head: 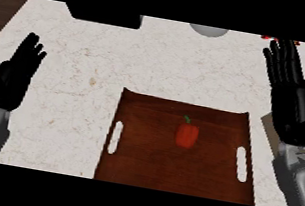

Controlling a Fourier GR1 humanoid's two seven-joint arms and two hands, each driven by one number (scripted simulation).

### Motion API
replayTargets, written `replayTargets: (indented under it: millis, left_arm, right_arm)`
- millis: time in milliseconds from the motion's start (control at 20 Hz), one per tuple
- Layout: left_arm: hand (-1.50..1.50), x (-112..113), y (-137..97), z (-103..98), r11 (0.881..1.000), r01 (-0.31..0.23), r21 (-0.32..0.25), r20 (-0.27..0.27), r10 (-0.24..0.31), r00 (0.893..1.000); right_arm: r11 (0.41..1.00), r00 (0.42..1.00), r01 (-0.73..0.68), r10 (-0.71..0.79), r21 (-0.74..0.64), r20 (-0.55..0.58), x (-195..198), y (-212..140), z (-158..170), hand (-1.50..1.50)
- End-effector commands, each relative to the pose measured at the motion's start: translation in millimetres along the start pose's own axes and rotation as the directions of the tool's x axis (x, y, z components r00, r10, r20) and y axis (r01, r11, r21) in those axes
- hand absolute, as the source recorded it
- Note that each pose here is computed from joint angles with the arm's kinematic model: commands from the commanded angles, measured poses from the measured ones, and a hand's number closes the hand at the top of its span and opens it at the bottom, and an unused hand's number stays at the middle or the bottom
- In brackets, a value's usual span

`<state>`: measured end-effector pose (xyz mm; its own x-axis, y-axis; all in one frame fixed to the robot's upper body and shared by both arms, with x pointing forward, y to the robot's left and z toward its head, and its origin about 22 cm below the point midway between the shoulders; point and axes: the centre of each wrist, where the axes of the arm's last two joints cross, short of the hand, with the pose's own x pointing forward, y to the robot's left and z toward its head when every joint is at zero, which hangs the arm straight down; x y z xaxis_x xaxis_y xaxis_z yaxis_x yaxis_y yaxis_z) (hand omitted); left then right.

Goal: Pick the bell pepper from the tray and place it in the cardboard box

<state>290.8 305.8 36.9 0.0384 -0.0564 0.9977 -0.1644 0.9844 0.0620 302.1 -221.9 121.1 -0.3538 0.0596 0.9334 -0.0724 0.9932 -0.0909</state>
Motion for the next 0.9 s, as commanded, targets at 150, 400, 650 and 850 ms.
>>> replayTargets:
  millis: [150,400,650,850]
  left_arm:
    - [0.0,17,-26,4,0.966,0.16,-0.205,0.124,-0.136,0.983]
    - [0.0,14,-46,9,0.933,0.188,-0.306,0.139,-0.152,0.979]
    - [0.0,13,-60,14,0.908,0.204,-0.365,0.138,-0.164,0.977]
    - [0.0,6,-62,20,0.896,0.212,-0.39,0.134,-0.173,0.976]
  right_arm:
    - [0.944,0.935,-0.188,0.086,-0.272,-0.345,-71,38,52,-1.5]
    - [0.767,0.714,-0.623,0.477,-0.153,-0.513,-123,-17,107,-1.5]
    - [0.562,0.501,-0.827,0.712,-0.028,-0.493,-150,-9,159,-1.5]
    - [0.454,0.391,-0.891,0.779,0.011,-0.491,-155,0,172,-1.5]
